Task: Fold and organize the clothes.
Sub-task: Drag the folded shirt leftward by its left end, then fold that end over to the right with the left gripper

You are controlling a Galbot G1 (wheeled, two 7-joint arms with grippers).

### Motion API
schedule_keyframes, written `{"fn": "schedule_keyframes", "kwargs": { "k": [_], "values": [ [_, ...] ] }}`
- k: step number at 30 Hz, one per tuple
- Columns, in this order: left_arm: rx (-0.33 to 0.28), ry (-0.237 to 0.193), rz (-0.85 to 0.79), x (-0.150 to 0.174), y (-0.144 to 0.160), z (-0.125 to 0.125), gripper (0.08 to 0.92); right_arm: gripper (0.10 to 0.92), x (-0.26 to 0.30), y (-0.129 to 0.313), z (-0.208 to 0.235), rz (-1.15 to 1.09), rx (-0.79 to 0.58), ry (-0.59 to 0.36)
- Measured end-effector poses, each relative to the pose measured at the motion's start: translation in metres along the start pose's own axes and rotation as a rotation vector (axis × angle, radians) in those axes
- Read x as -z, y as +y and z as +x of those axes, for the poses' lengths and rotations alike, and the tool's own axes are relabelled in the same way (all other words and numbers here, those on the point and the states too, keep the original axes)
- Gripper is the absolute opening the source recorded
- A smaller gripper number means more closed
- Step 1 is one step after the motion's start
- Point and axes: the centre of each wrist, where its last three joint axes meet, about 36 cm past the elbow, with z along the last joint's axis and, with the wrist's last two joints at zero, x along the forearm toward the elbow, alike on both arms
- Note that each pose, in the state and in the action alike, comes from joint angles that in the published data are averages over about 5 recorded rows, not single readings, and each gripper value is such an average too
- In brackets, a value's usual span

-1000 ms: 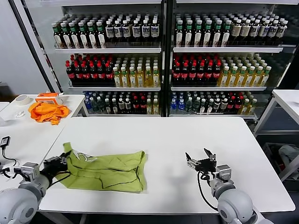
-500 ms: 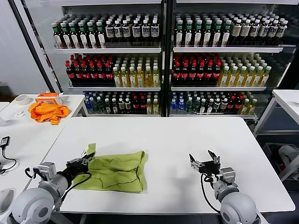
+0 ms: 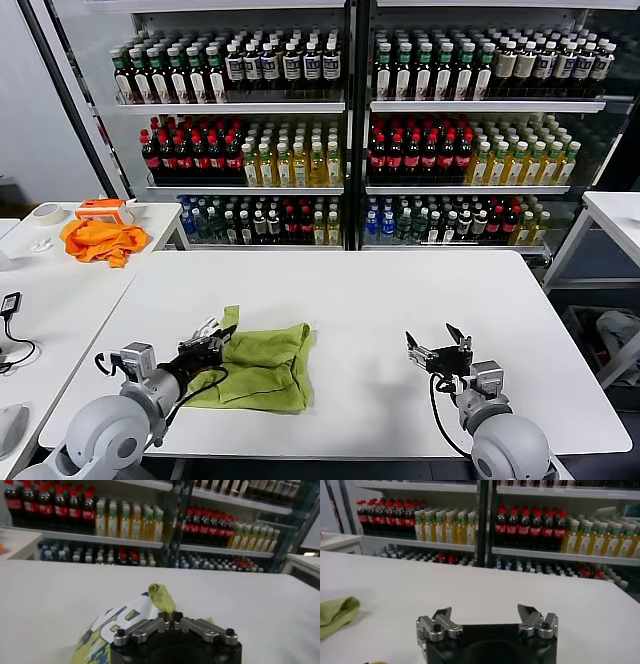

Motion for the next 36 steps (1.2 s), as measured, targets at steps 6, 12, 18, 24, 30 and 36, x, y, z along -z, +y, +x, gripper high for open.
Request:
{"fn": "schedule_keyframes", "kwargs": {
  "k": [6,12,18,24,30,36],
  "values": [
    [-0.032,0.011,0.011,-0.005,-0.010,-0.011,0.093,0.823,0.001,-0.003,-0.001,0.013,-0.007,0.003],
    [-0.054,0.028,0.020,-0.011,-0.018,-0.023,0.093,0.823,0.002,-0.003,-0.001,0.017,-0.005,0.007],
    [-0.069,0.034,0.026,-0.014,-0.025,-0.033,0.093,0.823,0.001,-0.004,-0.001,0.020,-0.003,0.015],
    [-0.074,0.044,0.038,-0.019,-0.029,-0.042,0.111,0.823,0.001,-0.004,0.000,0.022,0.000,0.017],
    [-0.093,0.041,0.085,-0.023,-0.032,-0.044,0.264,0.823,0.001,-0.005,0.002,0.021,0.001,0.022],
    [-0.163,0.018,0.156,-0.025,-0.048,-0.042,0.437,0.823,0.000,-0.004,0.002,0.021,0.002,0.025]
  ]
}}
